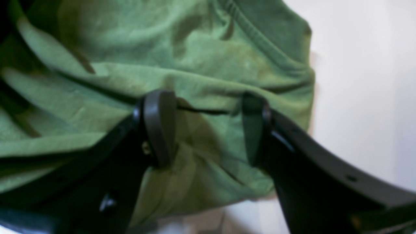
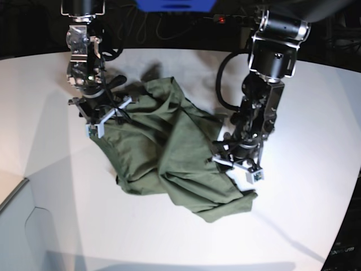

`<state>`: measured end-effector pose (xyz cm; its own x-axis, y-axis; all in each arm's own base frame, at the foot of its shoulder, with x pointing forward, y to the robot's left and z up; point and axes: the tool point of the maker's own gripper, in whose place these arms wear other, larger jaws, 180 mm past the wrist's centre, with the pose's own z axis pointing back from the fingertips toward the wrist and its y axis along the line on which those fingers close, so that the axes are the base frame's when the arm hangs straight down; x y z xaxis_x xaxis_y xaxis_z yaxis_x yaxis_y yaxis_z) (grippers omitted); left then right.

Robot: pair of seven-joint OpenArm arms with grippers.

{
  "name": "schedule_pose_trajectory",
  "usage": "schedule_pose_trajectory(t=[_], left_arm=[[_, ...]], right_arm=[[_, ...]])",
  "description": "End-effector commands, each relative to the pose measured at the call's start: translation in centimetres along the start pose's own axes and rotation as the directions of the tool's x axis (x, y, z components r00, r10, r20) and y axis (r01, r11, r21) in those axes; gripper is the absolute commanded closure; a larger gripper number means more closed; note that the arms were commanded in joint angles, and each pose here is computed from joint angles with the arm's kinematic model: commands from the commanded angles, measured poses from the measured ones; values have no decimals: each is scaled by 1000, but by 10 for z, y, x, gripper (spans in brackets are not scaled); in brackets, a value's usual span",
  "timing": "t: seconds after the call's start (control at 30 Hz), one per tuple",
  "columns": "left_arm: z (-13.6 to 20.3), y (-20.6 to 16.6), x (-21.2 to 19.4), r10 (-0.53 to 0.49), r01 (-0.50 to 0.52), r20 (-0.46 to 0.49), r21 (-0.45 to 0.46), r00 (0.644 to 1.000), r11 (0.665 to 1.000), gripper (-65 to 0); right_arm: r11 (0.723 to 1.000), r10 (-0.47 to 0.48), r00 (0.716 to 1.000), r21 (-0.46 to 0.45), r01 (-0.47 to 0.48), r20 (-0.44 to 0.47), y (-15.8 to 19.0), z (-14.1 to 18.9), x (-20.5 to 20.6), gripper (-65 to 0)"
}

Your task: Layout the t-shirt on the table in an organized manner, then fold the t-shirt properly

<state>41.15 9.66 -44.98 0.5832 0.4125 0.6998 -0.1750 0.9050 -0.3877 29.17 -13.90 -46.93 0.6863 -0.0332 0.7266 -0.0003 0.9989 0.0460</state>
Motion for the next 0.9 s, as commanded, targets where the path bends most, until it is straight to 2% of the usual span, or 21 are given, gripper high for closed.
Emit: schedule_pose_trajectory(t=[0.0,0.1,0.17,0.33,0.5,0.57,0.63,0.67,0.8,0.87], left_arm=[[-2,-13,22,-1,2,52,-31,999,1000,-241],[-3,-15,27,-1,3,59,-34,998,999,-129],[-4,-17,32,-1,4,66,-37,998,999,-3],[0,-24,43,2,3,98,-55,995,998,0],[26,-32,54,3,14,173,-100,985,995,0],[31,-23,56,21,-5,186,-85,982,996,-2],[31,-8,59,49,-39,188,-57,981,998,-30],[29,-1,54,70,-63,179,-43,981,997,-67],[25,10,42,194,-189,136,-50,971,981,-315],[25,11,39,231,-225,120,-65,965,972,-417]], right_arm=[[1000,0,999,2,0,39,0,0,13,-324],[1000,0,999,2,0,37,0,0,12,-324],[1000,0,999,2,0,37,0,0,12,-324],[1000,0,999,2,0,36,0,1,11,-324],[1000,0,999,2,0,37,0,0,12,-324],[1000,0,999,2,0,39,0,0,13,-324],[1000,0,999,2,0,39,0,0,13,-324],[1000,0,999,2,0,37,0,0,12,-324],[1000,0,999,2,0,37,0,0,12,-324],[1000,0,999,2,0,37,0,0,12,-324]])
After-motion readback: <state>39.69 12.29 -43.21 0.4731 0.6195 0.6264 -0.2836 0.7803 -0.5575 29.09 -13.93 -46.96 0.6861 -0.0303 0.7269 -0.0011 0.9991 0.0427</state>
